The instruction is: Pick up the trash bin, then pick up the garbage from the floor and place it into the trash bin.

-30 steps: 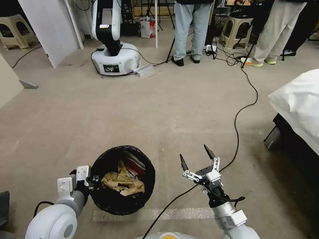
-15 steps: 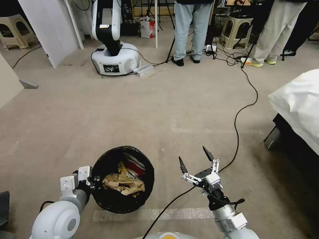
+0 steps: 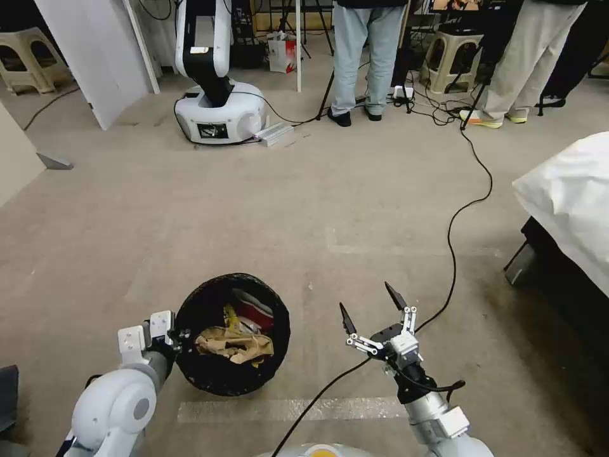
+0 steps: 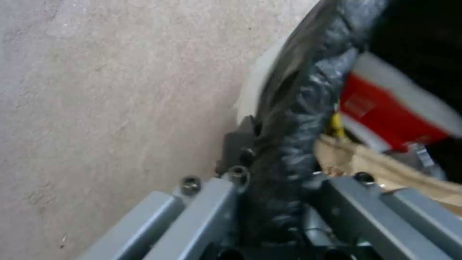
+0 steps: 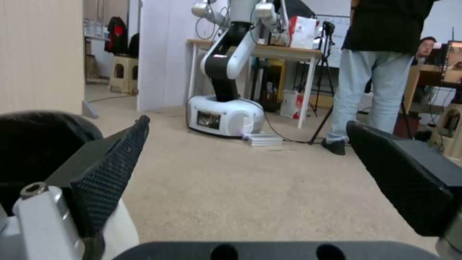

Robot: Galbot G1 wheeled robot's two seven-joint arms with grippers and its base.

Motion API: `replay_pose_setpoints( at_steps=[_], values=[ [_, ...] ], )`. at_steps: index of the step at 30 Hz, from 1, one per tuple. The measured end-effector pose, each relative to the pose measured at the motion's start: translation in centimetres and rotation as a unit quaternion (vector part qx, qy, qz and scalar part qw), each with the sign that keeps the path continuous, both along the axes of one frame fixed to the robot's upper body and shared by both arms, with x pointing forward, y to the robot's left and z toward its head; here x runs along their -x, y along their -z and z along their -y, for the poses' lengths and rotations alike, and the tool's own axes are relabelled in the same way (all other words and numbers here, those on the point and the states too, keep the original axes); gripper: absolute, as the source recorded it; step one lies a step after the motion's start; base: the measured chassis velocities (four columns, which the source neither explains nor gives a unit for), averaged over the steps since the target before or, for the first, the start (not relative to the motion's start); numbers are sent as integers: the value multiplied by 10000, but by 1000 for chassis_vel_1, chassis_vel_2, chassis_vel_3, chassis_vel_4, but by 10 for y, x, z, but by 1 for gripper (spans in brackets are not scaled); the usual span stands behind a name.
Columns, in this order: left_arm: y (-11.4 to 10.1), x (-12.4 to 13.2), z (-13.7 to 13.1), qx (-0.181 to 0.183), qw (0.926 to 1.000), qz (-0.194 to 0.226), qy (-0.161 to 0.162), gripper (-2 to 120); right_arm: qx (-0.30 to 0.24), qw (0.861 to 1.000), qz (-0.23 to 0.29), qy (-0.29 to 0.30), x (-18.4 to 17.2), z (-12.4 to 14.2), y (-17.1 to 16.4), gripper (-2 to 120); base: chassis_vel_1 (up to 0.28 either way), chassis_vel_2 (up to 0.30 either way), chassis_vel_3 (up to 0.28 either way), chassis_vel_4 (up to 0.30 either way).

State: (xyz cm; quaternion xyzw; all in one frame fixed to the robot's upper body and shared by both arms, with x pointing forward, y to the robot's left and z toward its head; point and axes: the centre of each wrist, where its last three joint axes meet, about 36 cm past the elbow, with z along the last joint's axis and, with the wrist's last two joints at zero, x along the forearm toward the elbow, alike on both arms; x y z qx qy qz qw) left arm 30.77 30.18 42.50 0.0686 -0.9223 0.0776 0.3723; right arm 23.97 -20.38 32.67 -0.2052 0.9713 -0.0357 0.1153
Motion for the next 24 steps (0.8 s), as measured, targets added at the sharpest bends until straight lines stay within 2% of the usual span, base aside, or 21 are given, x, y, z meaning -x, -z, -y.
replay_pose_setpoints(
  at_steps=[5,6,9,12,13,15,16,18,19,21,22,24],
  values=[
    [4,-7,-3,36,10000,-12,-42,15,38,10000,-30,-35,-1,2,3,99,0,0,0,0],
    [5,-8,-4,54,10000,-10,-82,21,46,10000,-26,-78,-3,1,4,99,0,0,0,0],
    [5,-9,-5,63,9999,2,-95,24,51,9999,-32,-98,-3,1,5,99,0,0,0,0],
    [4,-13,-6,73,9999,45,-125,40,69,9999,-76,-136,-2,1,8,99,0,0,0,0],
    [4,-13,-6,73,9999,45,-125,40,69,9999,-76,-136,-2,1,8,99,0,0,0,0],
    [3,-16,-8,77,9998,71,-151,51,76,9998,-95,-162,-2,1,11,99,0,0,0,0],
    [3,-16,-8,77,9998,71,-151,51,76,9998,-95,-162,-2,1,11,99,0,0,0,0],
    [1,-17,-10,87,9998,104,-168,63,86,9997,-109,-189,0,1,14,99,0,0,0,0],
    [1,-17,-10,87,9998,104,-168,63,86,9997,-109,-189,0,1,14,99,0,0,0,0],
    [0,-19,-11,99,9997,132,-188,74,89,9996,-109,-230,2,0,15,99,0,0,0,0],
    [0,-19,-11,99,9997,132,-188,74,89,9996,-109,-230,2,0,15,99,0,0,0,0],
    [-1,-19,-12,99,9996,151,-205,82,90,9996,-99,-254,2,-2,15,99,0,0,0,0]
  ],
)
